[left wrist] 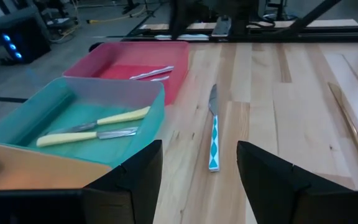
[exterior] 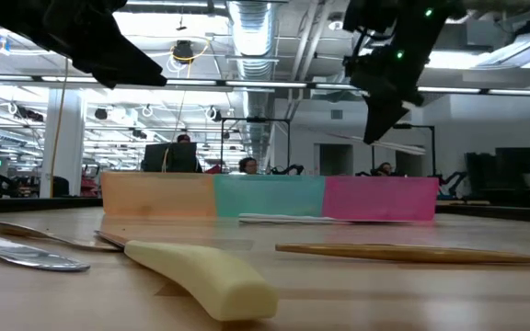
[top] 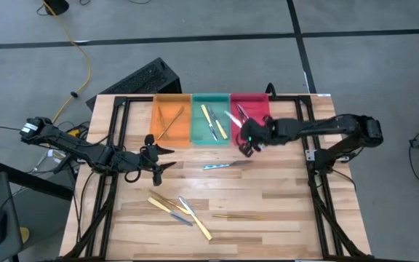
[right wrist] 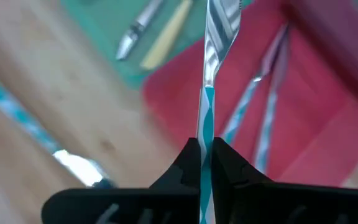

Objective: Sort silverware by color (type)
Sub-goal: Put the blue patterned table knife into the red bin, then put the yellow table knife into the blue bin

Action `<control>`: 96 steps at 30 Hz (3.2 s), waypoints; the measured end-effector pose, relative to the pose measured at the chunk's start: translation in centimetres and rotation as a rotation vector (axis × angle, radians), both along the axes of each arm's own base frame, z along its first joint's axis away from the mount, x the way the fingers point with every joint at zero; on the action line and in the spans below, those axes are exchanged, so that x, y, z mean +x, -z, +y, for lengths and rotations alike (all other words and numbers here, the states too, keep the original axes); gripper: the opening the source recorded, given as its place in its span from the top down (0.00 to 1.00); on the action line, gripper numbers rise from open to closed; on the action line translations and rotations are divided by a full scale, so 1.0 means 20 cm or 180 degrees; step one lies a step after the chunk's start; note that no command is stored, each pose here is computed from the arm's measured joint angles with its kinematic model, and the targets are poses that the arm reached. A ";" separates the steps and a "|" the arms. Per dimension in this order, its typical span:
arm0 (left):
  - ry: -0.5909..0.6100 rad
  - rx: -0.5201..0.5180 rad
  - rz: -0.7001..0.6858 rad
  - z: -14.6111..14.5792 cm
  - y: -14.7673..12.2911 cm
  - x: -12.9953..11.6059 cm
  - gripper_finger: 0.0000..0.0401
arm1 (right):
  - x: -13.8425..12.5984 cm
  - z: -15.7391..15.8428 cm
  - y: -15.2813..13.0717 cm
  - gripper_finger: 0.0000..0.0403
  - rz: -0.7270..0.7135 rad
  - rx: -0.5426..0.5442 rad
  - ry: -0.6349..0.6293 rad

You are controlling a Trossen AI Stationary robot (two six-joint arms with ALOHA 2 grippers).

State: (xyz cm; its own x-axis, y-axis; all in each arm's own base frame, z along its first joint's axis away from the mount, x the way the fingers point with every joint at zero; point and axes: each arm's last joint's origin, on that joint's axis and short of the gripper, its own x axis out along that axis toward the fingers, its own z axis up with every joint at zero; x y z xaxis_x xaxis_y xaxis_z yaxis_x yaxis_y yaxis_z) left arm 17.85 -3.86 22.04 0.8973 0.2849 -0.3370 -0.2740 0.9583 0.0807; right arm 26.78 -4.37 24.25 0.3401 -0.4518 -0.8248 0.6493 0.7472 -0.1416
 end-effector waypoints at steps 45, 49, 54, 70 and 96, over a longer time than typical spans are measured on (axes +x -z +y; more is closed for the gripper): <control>-0.0306 -0.0186 -0.0113 0.01 0.00 0.00 0.53 | -0.20 -0.53 0.24 0.91 -0.0336 0.0062 0.0365; -0.0314 -0.0183 -0.0115 0.01 0.00 0.00 0.53 | -0.20 -0.53 0.24 0.91 -0.0358 0.0056 0.0373; -0.0320 -0.0181 -0.0116 0.01 0.00 0.00 0.53 | -0.19 -0.54 0.25 0.91 -0.0361 0.0070 0.0397; -0.0321 -0.0180 -0.0114 0.01 0.00 0.00 0.53 | -0.13 -0.59 0.48 0.91 -0.0014 0.0289 0.0468; -0.0321 -0.0159 -0.0105 0.01 0.00 0.00 0.53 | -0.08 -0.62 0.45 0.68 -0.0092 0.0321 0.0413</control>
